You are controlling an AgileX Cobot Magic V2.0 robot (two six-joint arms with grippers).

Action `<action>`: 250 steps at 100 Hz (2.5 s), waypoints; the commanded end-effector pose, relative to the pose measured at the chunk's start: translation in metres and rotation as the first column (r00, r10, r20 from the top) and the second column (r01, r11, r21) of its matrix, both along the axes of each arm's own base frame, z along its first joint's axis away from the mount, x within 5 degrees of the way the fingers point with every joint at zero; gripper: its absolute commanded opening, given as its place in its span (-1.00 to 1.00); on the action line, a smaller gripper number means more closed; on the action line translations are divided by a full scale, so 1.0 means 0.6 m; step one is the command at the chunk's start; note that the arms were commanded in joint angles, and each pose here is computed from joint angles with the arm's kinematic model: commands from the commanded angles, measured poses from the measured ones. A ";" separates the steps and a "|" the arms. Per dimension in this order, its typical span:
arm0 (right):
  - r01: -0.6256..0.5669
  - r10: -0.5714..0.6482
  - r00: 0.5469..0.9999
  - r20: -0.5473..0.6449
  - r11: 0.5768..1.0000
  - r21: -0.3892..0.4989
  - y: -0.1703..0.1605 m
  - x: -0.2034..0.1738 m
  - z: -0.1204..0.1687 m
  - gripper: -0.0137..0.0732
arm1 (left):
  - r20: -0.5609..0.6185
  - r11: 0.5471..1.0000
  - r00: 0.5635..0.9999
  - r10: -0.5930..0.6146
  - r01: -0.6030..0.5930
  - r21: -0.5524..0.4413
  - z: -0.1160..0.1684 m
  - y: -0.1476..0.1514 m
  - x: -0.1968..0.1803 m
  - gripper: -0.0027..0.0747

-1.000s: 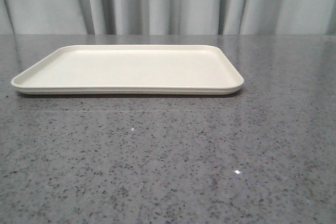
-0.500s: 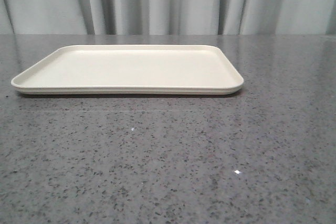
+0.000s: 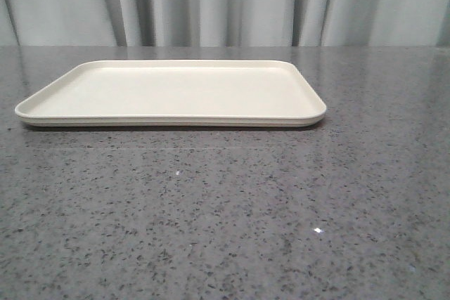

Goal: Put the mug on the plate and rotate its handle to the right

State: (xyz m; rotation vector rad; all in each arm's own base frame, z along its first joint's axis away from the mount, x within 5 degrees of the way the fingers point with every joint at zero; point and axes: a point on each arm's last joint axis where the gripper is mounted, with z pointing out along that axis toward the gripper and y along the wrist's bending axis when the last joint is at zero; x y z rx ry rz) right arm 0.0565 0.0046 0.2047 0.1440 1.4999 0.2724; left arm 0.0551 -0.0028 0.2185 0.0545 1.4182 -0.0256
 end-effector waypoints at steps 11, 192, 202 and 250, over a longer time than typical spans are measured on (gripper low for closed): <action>-0.009 0.009 1.000 0.022 1.000 0.013 0.001 -0.003 0.002 -0.83 | 0.118 1.000 0.993 -0.003 0.006 -0.025 0.013 0.001 -0.007 -0.98; -0.039 0.083 0.967 0.241 0.982 -0.183 0.017 0.037 0.315 -0.83 | 0.290 0.961 0.956 -0.049 0.124 -0.246 0.297 0.001 -0.035 -0.98; -0.075 0.124 0.960 0.251 0.978 -0.194 0.024 0.048 0.339 -0.83 | 0.267 0.964 0.962 -0.049 0.116 -0.240 0.316 0.000 -0.026 -0.98; -0.124 0.185 0.951 0.248 0.962 -0.241 0.035 0.067 0.360 -0.82 | 0.169 0.966 0.983 -0.069 0.108 -0.233 0.449 -0.005 0.014 -0.98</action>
